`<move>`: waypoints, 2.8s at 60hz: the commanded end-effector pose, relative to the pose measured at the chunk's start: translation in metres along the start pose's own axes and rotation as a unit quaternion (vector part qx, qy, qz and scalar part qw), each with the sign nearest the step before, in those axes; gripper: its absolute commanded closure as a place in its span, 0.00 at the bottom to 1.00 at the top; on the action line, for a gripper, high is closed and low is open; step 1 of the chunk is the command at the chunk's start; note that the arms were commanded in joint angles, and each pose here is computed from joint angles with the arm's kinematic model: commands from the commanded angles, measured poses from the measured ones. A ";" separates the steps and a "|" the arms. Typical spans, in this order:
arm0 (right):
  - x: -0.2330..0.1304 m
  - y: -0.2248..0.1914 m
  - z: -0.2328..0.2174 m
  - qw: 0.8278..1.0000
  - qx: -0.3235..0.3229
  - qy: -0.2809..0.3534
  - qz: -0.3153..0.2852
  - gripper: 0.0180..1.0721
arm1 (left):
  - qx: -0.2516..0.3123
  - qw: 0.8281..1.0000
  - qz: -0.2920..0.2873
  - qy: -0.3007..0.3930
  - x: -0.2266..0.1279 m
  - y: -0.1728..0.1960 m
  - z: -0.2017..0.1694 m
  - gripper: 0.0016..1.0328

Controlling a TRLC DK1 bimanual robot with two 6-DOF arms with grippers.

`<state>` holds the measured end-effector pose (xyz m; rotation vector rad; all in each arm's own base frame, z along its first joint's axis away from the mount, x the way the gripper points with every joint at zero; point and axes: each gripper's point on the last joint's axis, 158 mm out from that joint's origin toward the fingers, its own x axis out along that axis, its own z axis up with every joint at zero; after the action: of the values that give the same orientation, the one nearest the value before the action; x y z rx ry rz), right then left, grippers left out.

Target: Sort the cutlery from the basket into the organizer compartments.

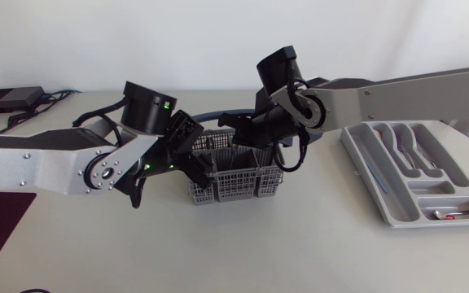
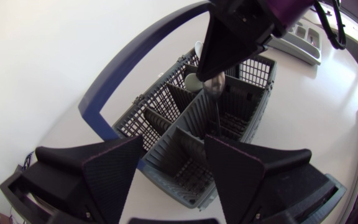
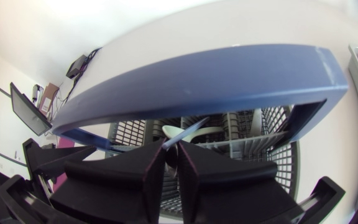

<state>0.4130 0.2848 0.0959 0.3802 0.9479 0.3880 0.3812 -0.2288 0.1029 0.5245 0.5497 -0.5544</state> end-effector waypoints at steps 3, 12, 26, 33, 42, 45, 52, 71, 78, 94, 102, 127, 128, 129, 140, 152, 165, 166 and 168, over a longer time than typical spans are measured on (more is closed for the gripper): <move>0.002 -0.022 -0.026 0.999 0.006 0.040 -0.025 0.88 | 0.008 1.000 -0.009 0.012 0.005 -0.007 -0.013 0.34; -0.003 -0.029 -0.031 0.998 0.014 0.066 -0.016 0.88 | 0.009 1.000 -0.010 0.013 0.003 -0.008 -0.014 0.34; -0.007 -0.030 -0.050 0.994 -0.013 0.106 -0.016 0.88 | 0.008 1.000 -0.008 0.010 -0.003 -0.006 -0.013 0.34; -0.012 -0.028 -0.066 0.990 -0.036 0.132 -0.019 0.88 | 0.008 1.000 -0.007 0.011 -0.004 -0.005 -0.013 0.34; -0.017 -0.031 -0.072 0.988 -0.047 0.143 -0.020 0.89 | 0.010 1.000 -0.010 0.006 -0.006 -0.008 -0.008 0.34; -0.022 -0.030 -0.074 0.987 -0.049 0.150 -0.017 0.90 | 0.012 1.000 -0.012 0.007 -0.006 -0.010 -0.007 0.34; -0.031 -0.026 -0.078 0.986 -0.052 0.160 -0.006 0.91 | 0.012 1.000 -0.012 0.009 -0.006 -0.010 -0.008 0.34; -0.058 -0.013 -0.073 0.983 -0.054 0.170 0.034 0.92 | 0.017 1.000 -0.015 0.012 -0.007 -0.015 -0.007 0.34; -0.071 -0.005 -0.071 0.980 -0.049 0.184 0.052 0.92 | 0.018 1.000 -0.016 0.012 -0.007 -0.016 -0.005 0.34; -0.101 0.008 -0.054 0.976 -0.021 0.196 0.095 0.93 | 0.023 0.999 -0.020 0.013 -0.007 -0.022 -0.005 0.34; -0.116 0.019 -0.051 0.971 -0.014 0.205 0.119 0.93 | 0.024 0.999 -0.020 0.013 -0.007 -0.023 -0.005 0.34; -0.175 0.020 -0.046 0.966 0.014 0.208 0.151 0.93 | 0.027 0.999 -0.021 0.011 -0.009 -0.025 -0.002 0.34; -0.178 0.020 -0.047 0.967 0.014 0.207 0.151 0.93 | 0.028 0.999 -0.021 0.011 -0.009 -0.026 -0.001 0.34; -0.180 0.020 -0.048 0.967 0.015 0.207 0.150 0.93 | 0.028 0.999 -0.021 0.011 -0.009 -0.026 -0.001 0.34; -0.204 0.008 -0.061 0.965 0.026 0.222 0.141 0.93 | 0.028 0.999 -0.020 0.008 -0.012 -0.025 0.002 0.34; -0.220 -0.025 -0.071 0.966 0.049 0.231 0.109 0.94 | 0.030 0.999 -0.019 0.009 -0.016 -0.025 0.003 0.34; -0.224 -0.101 -0.076 0.972 0.085 0.216 -0.024 0.94 | 0.032 0.999 -0.021 0.007 -0.018 -0.028 0.006 0.34; -0.224 -0.106 -0.075 0.972 0.089 0.213 -0.032 0.94 | 0.033 0.999 -0.021 0.007 -0.018 -0.028 0.006 0.34; -0.224 -0.117 -0.074 0.972 0.098 0.209 -0.046 0.94 | 0.034 0.999 -0.022 0.007 -0.019 -0.029 0.006 0.34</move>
<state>0.2562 0.1067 0.1728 0.4422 1.3905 0.3673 0.3518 -0.2420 0.0972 0.5782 0.5890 -0.6056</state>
